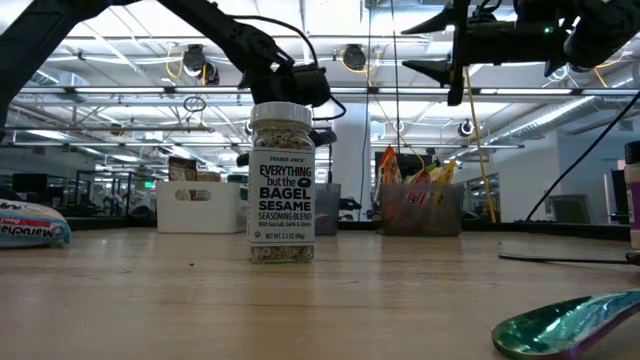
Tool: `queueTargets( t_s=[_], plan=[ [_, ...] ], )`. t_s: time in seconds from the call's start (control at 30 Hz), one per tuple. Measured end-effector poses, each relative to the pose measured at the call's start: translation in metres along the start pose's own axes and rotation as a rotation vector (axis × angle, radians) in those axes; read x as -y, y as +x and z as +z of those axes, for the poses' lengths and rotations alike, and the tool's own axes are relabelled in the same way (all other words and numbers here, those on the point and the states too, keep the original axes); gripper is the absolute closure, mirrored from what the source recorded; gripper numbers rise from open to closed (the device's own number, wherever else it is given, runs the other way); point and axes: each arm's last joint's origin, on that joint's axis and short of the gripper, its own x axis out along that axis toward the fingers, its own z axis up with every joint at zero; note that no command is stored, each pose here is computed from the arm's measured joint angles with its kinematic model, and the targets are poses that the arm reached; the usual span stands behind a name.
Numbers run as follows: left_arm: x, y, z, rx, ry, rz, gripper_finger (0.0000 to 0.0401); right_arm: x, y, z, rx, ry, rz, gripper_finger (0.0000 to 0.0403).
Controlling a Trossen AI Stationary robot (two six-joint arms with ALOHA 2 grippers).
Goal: Pick & Place Food Item
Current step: Put the patterned spoon into the left black bin
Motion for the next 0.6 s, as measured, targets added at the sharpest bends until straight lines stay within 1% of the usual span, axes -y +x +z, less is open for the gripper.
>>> queueTargets(
  t_s=[0.2, 0.6],
  plan=[
    [-0.002, 0.015, -0.002, -0.035, -0.003, 0.02, 0.0374, 0.0, 0.0, 0.0, 0.001, 0.015, 0.002, 0.0185],
    [-0.001, 0.016, -0.001, -0.023, 0.004, 0.013, 0.037, 0.001, 0.0, 0.0, 0.018, 0.01, -0.018, 0.0188]
  ],
)
